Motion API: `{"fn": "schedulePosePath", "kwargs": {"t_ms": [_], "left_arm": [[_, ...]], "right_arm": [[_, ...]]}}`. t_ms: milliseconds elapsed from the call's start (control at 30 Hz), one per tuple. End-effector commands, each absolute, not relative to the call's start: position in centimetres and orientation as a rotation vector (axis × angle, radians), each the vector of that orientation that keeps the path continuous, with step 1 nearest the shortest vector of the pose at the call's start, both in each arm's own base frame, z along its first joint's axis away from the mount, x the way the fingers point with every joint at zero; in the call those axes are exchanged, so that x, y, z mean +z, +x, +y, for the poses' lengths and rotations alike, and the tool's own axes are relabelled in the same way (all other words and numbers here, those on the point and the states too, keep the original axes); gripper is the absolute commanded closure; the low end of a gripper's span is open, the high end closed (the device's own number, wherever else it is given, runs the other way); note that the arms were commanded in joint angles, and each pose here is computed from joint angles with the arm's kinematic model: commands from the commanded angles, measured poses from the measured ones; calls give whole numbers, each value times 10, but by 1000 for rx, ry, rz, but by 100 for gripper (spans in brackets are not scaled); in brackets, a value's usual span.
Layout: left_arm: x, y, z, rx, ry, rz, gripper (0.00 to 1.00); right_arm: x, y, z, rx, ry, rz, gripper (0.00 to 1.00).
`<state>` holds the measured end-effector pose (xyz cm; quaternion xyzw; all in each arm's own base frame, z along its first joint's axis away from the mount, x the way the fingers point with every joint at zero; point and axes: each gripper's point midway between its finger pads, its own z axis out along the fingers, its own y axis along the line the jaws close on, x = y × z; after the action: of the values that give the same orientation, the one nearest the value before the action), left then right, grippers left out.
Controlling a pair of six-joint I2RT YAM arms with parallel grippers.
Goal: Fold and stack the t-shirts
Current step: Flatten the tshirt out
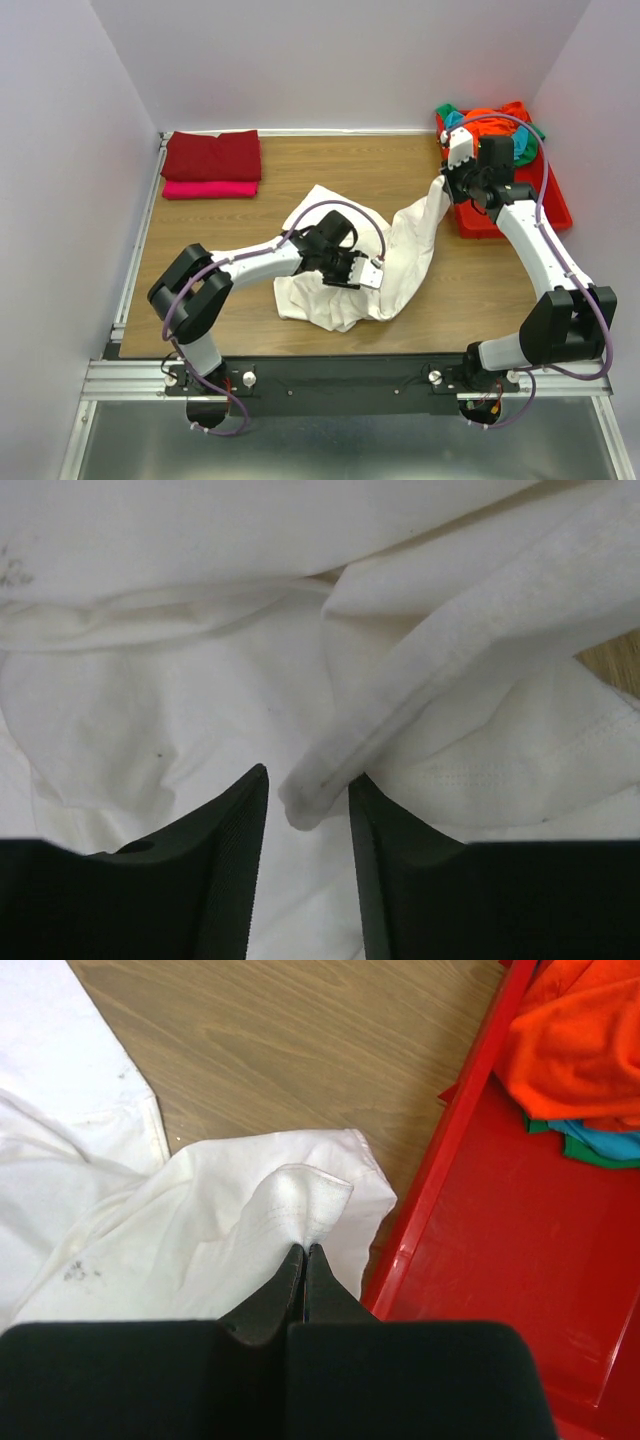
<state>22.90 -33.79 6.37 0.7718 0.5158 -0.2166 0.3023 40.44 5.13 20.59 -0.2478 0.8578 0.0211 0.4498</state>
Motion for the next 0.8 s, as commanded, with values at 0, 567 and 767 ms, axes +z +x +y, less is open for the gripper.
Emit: {"fn": "schedulePosePath", "kwargs": {"t_ms": [0,567,767], "left_arm": [[65,222,-350,-654,2067,1326,86],[291,301,-216,76,1284,1482,100],[452,259,-146,119,799,1232,100]], "right_arm": [[210,402,52,71,-603,2100,99],[366,432,40,-126,-622,1777,99],[481,403,49,-140,-617,1500,99]]}}
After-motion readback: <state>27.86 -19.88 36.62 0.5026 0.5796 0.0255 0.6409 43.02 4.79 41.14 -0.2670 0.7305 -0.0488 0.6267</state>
